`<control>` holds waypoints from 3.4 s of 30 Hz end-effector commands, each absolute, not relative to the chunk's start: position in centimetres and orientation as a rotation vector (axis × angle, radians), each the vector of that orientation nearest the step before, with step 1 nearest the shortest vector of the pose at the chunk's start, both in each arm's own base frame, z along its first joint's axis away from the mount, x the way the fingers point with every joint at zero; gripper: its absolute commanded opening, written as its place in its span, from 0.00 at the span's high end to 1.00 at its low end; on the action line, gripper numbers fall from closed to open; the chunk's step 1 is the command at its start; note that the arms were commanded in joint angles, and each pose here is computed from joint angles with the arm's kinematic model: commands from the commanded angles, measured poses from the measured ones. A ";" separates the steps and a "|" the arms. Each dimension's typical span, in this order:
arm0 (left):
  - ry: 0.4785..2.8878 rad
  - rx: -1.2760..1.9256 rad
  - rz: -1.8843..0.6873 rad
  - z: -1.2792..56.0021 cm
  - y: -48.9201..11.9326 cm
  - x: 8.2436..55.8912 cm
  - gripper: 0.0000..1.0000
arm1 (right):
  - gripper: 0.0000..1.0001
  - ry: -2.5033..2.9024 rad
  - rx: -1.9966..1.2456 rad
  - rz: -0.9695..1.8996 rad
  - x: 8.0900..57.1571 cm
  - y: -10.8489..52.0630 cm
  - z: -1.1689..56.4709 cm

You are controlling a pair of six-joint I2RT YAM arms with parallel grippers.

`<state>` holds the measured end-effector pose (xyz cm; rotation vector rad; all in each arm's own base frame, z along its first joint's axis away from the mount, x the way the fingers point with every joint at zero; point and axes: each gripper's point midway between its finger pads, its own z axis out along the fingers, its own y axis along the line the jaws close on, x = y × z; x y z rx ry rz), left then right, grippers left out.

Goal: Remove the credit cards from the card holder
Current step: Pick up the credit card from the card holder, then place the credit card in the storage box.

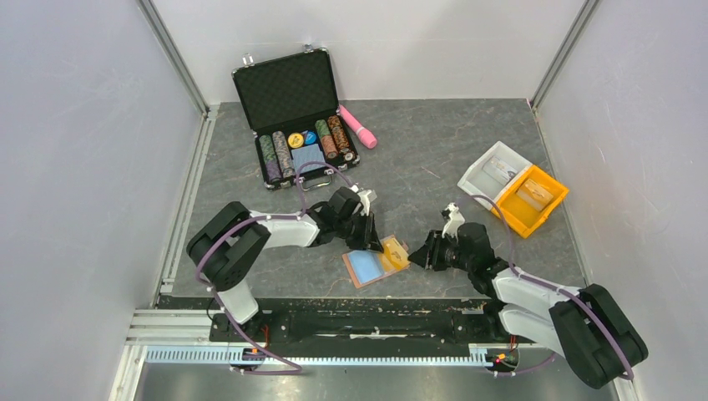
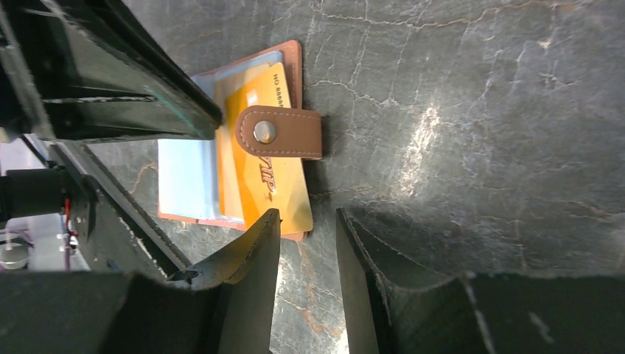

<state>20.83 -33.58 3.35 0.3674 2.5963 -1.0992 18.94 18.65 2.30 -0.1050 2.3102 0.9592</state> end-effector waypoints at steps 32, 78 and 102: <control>2.443 0.378 -1.205 9.9 -32.6 19.0 0.29 | 1.00 2.092 -0.340 1.100 19.9 21.0 9.3; 2.252 0.298 -1.513 17.4 -32.3 16.0 0.98 | 0.69 1.715 -0.271 1.683 14.2 23.2 15.7; 2.086 0.151 -1.513 21.2 -31.4 17.4 0.98 | 0.59 1.795 -0.293 1.550 16.3 23.4 14.6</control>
